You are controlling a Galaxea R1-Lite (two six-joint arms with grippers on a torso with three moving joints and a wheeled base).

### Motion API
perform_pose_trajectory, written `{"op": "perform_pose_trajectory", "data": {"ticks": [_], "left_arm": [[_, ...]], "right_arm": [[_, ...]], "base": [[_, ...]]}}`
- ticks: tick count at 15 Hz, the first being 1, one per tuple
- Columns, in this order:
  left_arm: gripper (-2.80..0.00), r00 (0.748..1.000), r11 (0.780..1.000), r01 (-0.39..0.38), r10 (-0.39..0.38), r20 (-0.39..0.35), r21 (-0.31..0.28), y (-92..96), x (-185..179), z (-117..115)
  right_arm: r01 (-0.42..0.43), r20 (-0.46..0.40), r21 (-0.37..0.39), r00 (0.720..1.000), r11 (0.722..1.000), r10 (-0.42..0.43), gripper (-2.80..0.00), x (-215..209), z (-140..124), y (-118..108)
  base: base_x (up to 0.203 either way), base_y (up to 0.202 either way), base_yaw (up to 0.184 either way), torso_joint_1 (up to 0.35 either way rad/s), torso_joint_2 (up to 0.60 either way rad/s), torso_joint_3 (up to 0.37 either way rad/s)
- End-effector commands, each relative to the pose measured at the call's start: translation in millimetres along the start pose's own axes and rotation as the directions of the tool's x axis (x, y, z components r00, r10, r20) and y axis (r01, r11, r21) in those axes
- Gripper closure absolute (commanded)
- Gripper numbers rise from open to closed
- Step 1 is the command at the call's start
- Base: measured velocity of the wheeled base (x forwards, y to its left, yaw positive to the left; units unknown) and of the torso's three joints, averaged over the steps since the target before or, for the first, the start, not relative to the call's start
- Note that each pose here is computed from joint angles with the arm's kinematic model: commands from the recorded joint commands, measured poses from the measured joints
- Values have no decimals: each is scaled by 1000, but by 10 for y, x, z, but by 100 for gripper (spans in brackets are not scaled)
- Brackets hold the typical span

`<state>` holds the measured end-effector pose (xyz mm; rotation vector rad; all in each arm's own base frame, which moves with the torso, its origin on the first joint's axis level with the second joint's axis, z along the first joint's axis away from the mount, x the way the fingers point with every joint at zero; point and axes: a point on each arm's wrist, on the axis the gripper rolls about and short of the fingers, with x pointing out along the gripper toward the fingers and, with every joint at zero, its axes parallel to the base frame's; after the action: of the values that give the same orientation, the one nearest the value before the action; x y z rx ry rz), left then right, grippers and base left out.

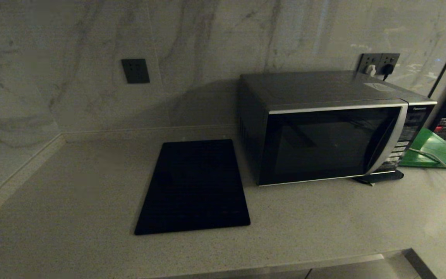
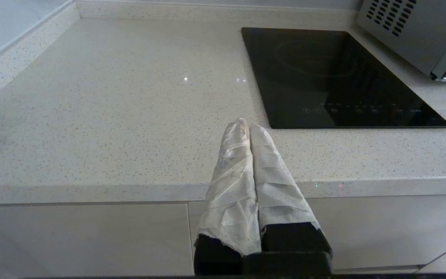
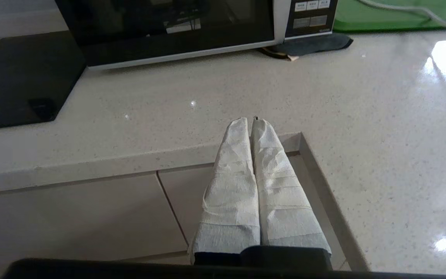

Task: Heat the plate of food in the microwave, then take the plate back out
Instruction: Open the microwave oven

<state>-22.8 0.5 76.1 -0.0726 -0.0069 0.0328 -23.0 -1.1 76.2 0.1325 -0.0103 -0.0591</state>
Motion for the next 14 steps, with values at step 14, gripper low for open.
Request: {"op": "perform_pose_trajectory", "data": {"ticks": [14], "left_arm": [[0, 1000, 1000, -1, 1, -1, -1, 0, 1, 1]], "right_arm": [[4, -4, 16, 1000, 1000, -4, 0, 3, -8, -1]], "base": [[0, 0, 0, 0, 0, 0]]}}
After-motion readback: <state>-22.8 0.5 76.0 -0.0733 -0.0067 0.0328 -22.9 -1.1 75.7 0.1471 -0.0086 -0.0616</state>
